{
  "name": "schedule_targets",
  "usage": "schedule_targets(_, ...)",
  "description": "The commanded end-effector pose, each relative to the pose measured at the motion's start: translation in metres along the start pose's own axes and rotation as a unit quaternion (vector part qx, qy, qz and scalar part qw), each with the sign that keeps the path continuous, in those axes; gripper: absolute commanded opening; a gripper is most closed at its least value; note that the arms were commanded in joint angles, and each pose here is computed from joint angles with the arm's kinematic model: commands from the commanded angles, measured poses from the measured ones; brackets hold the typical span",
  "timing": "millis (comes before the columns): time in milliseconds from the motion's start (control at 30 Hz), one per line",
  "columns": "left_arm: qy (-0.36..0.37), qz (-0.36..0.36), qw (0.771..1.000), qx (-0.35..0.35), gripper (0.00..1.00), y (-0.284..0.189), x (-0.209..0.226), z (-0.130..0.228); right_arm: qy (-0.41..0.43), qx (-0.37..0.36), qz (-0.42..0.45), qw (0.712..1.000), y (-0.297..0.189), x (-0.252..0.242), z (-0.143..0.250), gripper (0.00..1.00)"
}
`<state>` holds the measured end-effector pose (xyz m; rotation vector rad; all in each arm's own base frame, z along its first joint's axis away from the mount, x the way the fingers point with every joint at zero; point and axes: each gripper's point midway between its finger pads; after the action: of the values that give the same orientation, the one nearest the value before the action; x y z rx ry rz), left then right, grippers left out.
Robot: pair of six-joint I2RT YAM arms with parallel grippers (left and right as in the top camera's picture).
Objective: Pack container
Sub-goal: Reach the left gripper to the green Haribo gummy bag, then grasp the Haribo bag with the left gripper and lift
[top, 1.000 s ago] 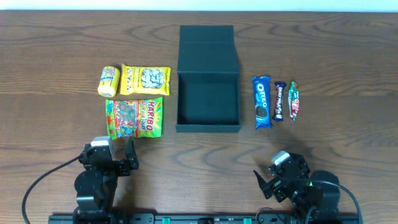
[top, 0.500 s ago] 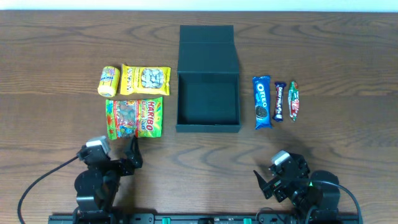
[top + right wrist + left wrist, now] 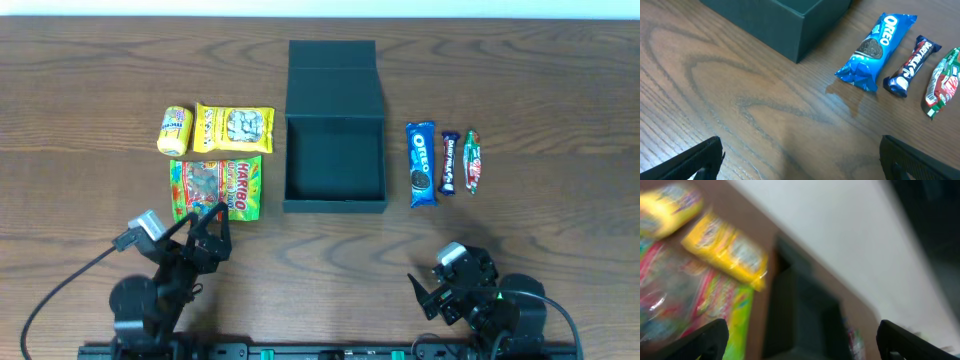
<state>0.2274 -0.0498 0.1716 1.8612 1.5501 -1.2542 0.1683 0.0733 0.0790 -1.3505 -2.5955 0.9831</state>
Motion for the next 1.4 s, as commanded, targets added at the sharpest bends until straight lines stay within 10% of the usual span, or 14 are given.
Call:
schedule_targets(0,0.064,-0.059,0.996,0.012,0.96,-0.001,-0.002,-0.014,-0.008,-0.002,-0.005,1.0,0.001,0.002,0.0,0.99)
schedule_targets(367,0.172,-0.325,0.913,0.179,0.96,0.041,0.053,-0.036,-0.008,-0.002,-0.005,1.0,0.001,0.002,0.0,0.99)
schedule_targets(633,0.245,-0.398,0.837,0.286,0.96,0.09,0.095,-0.005,-0.008,-0.002,-0.005,1.0,0.001,0.002,0.0,0.99)
schedule_targets(933,0.218,-0.431,0.809,0.335,1.0,0.111,0.144,0.028,-0.008,-0.002,-0.005,1.0,0.001,0.002,0.0,0.99)
schedule_targets(1200,0.181,-0.461,0.798,0.345,0.13,0.107,0.162,0.042,-0.008,-0.002,-0.005,1.0,0.001,0.002,0.0,0.99)
schedule_targets(1367,0.168,-0.448,0.805,0.35,0.06,0.114,0.137,0.032,-0.008,-0.002,-0.005,1.0,0.001,0.002,0.0,0.99)
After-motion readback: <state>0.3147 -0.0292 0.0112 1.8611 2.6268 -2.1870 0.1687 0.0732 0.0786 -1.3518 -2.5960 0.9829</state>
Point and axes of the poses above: each gripper's point midway between its finger pads, its own y axis out along the fingers, its own x axis along the line the jaws close on, z = x × y, and after that the axes turned 9 degrees about -y, right-handed
